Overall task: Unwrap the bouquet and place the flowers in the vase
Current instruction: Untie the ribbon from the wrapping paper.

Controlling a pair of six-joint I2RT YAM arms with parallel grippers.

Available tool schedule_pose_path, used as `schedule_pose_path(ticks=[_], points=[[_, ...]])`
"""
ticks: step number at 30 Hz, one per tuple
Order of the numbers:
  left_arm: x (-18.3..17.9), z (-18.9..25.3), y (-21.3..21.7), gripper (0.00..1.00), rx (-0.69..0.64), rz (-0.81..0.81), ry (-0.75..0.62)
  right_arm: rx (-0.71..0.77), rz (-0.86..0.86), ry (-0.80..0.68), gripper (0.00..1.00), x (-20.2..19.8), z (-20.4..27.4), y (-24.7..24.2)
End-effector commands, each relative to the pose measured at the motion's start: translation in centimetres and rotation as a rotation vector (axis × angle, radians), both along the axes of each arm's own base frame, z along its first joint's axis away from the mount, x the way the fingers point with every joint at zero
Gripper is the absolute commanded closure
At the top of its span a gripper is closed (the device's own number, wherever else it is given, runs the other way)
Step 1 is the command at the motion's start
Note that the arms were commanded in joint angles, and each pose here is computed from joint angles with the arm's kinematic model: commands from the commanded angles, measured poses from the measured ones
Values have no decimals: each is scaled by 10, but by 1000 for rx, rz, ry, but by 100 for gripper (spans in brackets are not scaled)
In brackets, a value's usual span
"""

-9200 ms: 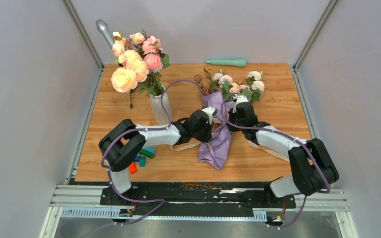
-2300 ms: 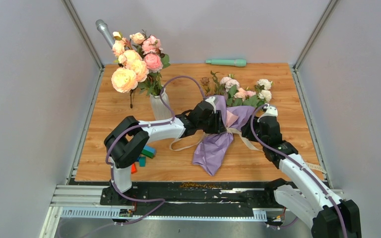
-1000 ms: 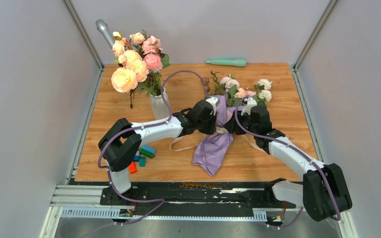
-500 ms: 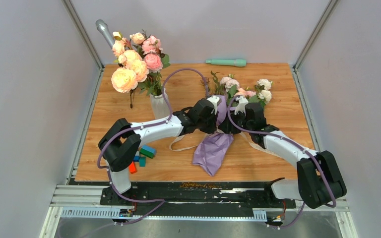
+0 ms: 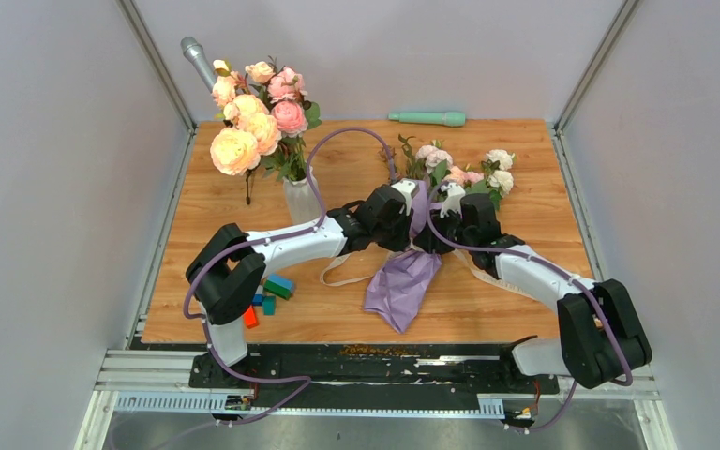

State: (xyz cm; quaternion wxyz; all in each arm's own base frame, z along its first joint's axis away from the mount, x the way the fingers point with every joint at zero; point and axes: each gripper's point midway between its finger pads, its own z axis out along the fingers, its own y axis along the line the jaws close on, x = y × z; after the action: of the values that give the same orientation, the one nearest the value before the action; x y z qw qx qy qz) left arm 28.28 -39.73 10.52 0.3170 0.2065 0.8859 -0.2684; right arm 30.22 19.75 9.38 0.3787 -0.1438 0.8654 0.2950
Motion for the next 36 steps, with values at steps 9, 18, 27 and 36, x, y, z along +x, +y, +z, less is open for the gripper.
schedule_pose_path(ticks=[9, 18, 27, 36], points=[[14, 23, 12, 100, 25, 79, -68, 11, -100, -103, 100, 8, 34, -10], [19, 18, 26, 100, 68, 120, -87, -25, -386, -56, 100, -16, 21, -60], [23, 20, 41, 100, 135, 116, -149, 16, -680, 81, 100, -47, -24, -98], [18, 44, 38, 69, 110, 20, -232, -17, -637, 58, 65, -48, -13, -98]])
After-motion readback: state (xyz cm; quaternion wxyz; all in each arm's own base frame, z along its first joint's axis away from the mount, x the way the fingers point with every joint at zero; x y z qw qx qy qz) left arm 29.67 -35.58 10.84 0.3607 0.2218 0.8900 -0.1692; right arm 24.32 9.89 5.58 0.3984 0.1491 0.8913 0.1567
